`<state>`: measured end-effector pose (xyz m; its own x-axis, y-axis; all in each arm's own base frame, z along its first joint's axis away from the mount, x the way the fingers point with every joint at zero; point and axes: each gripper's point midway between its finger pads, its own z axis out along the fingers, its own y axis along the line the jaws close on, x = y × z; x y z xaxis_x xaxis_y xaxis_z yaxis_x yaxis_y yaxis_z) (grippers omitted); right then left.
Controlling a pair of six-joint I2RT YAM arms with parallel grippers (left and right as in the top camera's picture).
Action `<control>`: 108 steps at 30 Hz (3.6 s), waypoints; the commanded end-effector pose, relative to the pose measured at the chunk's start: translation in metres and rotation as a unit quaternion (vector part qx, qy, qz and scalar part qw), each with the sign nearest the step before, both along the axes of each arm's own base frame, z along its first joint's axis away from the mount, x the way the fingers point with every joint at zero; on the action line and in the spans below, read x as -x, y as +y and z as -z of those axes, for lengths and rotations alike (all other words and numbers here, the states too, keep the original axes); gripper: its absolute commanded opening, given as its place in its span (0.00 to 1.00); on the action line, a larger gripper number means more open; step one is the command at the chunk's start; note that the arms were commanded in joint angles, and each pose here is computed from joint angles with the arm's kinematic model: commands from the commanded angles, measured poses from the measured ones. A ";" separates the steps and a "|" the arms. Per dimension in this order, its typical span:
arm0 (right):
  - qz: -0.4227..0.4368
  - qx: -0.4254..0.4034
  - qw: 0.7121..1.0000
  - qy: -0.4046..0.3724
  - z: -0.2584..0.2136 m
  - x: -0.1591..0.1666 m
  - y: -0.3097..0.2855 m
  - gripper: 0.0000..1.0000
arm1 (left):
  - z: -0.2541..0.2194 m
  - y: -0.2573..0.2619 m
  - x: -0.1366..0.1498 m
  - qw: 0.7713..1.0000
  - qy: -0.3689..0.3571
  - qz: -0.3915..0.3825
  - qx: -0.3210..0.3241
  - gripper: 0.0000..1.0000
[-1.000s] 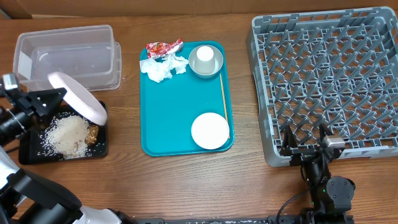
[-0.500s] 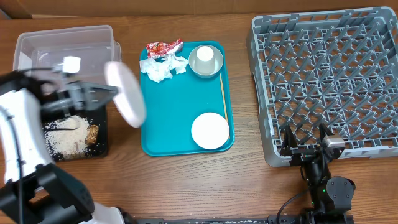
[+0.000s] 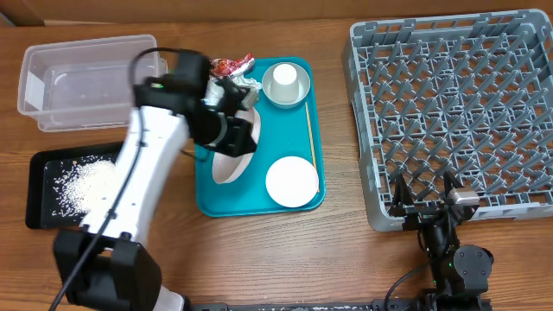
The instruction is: Sort waste into correct bins and load items into the dishwasher
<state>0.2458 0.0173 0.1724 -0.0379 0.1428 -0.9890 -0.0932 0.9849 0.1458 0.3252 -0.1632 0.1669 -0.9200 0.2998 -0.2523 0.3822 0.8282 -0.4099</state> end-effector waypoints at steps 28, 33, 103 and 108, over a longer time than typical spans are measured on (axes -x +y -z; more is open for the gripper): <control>0.006 0.002 1.000 -0.002 0.002 0.000 -0.002 1.00 | 0.091 -0.004 -0.037 0.981 0.041 -0.127 -0.140 0.04; 0.006 0.002 1.000 -0.002 0.002 0.000 -0.002 1.00 | 0.090 -0.010 -0.035 0.983 0.047 -0.123 -0.124 0.25; 0.006 0.002 1.000 -0.002 0.002 0.000 -0.002 1.00 | 0.022 -0.043 0.055 0.987 -0.016 -0.128 -0.101 1.00; 0.006 0.002 1.000 -0.002 0.002 0.000 -0.002 1.00 | 0.022 -0.013 0.032 0.976 -0.036 -0.178 -0.123 1.00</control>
